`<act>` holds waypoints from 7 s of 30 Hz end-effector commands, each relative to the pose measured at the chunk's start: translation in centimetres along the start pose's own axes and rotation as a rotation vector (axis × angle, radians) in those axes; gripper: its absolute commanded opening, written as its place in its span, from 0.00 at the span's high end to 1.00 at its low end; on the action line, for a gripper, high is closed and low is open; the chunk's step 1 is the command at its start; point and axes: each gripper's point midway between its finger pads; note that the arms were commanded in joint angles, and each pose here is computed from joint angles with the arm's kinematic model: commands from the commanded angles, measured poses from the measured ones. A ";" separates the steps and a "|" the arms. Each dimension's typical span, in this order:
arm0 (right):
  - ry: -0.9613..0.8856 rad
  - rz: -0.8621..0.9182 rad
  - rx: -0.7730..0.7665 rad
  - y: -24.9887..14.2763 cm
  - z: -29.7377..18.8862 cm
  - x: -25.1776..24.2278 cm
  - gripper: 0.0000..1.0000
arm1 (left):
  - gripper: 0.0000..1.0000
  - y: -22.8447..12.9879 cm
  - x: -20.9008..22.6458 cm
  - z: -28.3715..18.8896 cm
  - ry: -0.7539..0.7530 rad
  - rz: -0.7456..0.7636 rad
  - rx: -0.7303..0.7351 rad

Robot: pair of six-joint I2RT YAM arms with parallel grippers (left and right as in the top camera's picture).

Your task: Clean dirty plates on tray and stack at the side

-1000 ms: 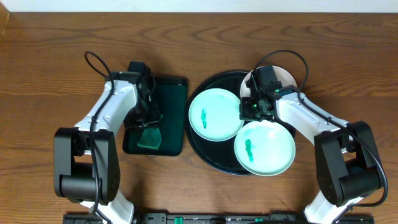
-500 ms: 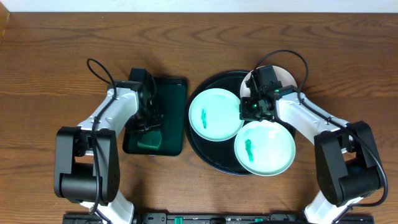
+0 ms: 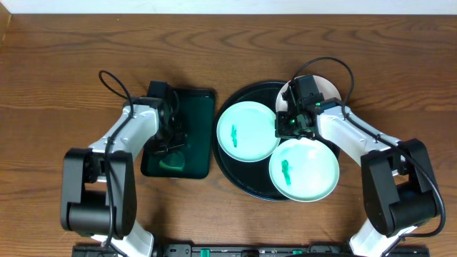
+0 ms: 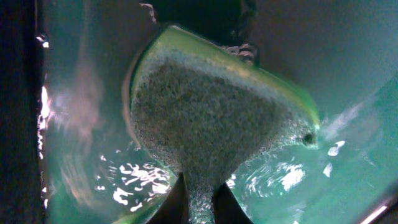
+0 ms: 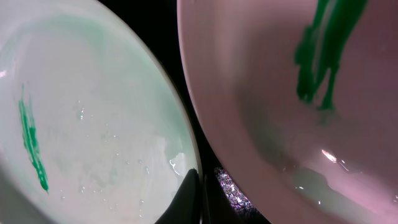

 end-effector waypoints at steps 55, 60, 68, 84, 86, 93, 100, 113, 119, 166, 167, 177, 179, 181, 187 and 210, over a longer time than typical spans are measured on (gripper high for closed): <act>-0.003 0.002 0.003 -0.3 0.3 0.3 0.99 | 0.93 5.4 -5.3 -14.3 -0.170 0.049 -0.324; -0.002 0.001 0.003 -0.3 0.3 0.3 0.99 | 0.93 4.7 -8.2 -14.4 -0.214 0.047 -0.340; -0.003 0.001 0.003 -0.3 0.3 0.3 0.99 | 0.93 1.5 -15.3 -13.8 -0.304 0.113 -0.339; -0.003 0.001 0.004 -0.3 0.3 0.3 0.99 | 0.93 -0.8 -18.9 -5.2 -0.209 0.119 -0.197; -0.003 0.001 0.004 -0.3 0.3 0.3 0.99 | 0.93 -1.0 -18.9 -4.3 -0.193 0.123 -0.182; -0.003 0.001 0.004 -0.3 0.3 0.3 0.99 | 0.93 -0.8 -18.1 -1.9 -0.128 0.108 -0.161; -0.003 0.001 0.004 -0.3 0.3 0.3 0.99 | 0.93 -1.2 -17.7 -0.5 -0.099 0.108 -0.139; -0.002 -0.011 0.004 -0.3 0.3 0.3 0.99 | 0.93 -2.1 -16.5 3.0 -0.028 0.107 -0.072; -0.003 -0.012 0.004 -0.3 0.3 0.3 0.99 | 0.93 -3.7 -16.9 4.0 -0.035 0.128 -0.012; -0.002 -0.011 0.004 -0.3 0.3 0.3 0.99 | 0.92 -1.3 -18.0 -3.9 -0.107 0.210 -0.249; -0.002 -0.011 0.003 -0.3 0.3 0.3 0.99 | 0.93 -1.4 -17.8 -3.4 -0.096 0.209 -0.239; -0.002 -0.012 0.001 -0.2 0.3 0.4 0.99 | 0.93 -3.4 -17.4 1.8 -0.045 0.161 -0.081; -0.002 -0.012 0.001 -0.2 0.3 0.4 0.99 | 0.93 -4.1 -17.6 2.3 -0.058 0.166 -0.044; -0.002 -0.012 0.001 -0.2 0.3 0.4 0.99 | 0.93 -4.7 -17.9 2.5 -0.066 0.174 -0.024; -0.003 -0.011 0.005 -0.3 0.3 0.3 0.99 | 0.92 -6.1 -18.8 2.7 -0.065 0.217 -0.018; -0.002 -0.011 0.004 -0.3 0.3 0.3 0.99 | 0.92 -7.5 -19.5 2.8 -0.063 0.255 -0.012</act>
Point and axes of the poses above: each gripper's point midway between its finger pads, its own z axis out along the fingers, its own x axis along the line the jaws close on, y = z × x, and after that the axes turned 8 degrees about -z, right-handed
